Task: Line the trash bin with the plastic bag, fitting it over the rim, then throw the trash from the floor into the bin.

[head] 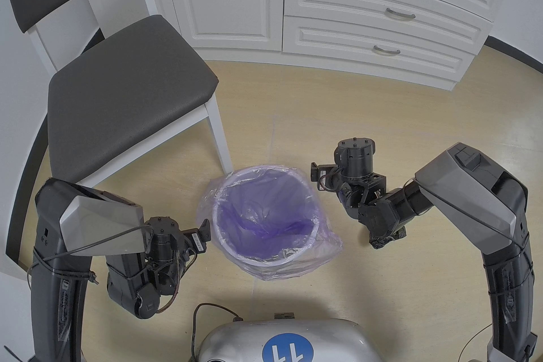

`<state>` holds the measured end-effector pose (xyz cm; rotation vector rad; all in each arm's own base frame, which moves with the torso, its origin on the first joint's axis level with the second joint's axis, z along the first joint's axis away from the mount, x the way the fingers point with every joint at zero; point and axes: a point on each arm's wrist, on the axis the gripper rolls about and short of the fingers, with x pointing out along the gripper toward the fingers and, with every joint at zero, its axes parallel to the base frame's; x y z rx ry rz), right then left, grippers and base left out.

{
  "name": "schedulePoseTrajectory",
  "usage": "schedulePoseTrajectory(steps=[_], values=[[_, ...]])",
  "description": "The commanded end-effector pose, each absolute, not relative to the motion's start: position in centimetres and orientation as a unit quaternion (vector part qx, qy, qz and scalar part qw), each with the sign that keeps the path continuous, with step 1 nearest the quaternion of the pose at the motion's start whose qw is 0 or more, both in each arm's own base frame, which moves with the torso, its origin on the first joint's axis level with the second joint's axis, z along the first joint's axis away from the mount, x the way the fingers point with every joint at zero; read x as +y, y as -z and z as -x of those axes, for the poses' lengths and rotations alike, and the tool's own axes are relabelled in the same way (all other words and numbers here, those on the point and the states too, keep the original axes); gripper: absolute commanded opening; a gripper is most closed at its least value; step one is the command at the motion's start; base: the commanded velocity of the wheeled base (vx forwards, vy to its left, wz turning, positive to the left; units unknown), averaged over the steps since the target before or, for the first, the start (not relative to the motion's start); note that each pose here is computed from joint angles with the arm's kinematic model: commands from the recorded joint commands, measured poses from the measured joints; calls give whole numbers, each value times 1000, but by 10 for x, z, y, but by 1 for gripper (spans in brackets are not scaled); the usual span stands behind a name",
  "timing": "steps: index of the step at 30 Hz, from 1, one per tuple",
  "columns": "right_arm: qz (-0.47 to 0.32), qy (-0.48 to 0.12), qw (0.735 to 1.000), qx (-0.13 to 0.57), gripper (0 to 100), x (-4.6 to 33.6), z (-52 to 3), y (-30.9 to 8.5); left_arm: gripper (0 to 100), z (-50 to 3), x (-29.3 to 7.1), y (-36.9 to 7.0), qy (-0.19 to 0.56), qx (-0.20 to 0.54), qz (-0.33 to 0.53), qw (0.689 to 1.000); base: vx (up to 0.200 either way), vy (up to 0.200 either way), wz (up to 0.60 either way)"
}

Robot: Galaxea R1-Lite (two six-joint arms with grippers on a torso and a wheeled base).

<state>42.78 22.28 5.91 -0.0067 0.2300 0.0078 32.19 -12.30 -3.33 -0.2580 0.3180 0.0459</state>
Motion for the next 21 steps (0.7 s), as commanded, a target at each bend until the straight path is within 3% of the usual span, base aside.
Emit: schedulePoseTrajectory(steps=[1, 6, 15, 21], values=[[11, -4, 991, 130, 100, 224, -429, -41, 100, -322, -123, 34, -24, 159, 128, 979, 0, 0, 0], [21, 0, 988, 150, 100, 223, -432, -18, 100, -323, -123, 36, -25, 160, 127, 979, 0, 0, 0], [17, 16, 989, 148, 100, 211, -442, -14, 100, -327, -118, 41, -33, 161, 128, 978, 0, 0, 0], [-17, 17, 994, 106, 100, 206, -441, -47, 100, -335, -112, 46, -44, 158, 130, 978, 0, 0, 0]])
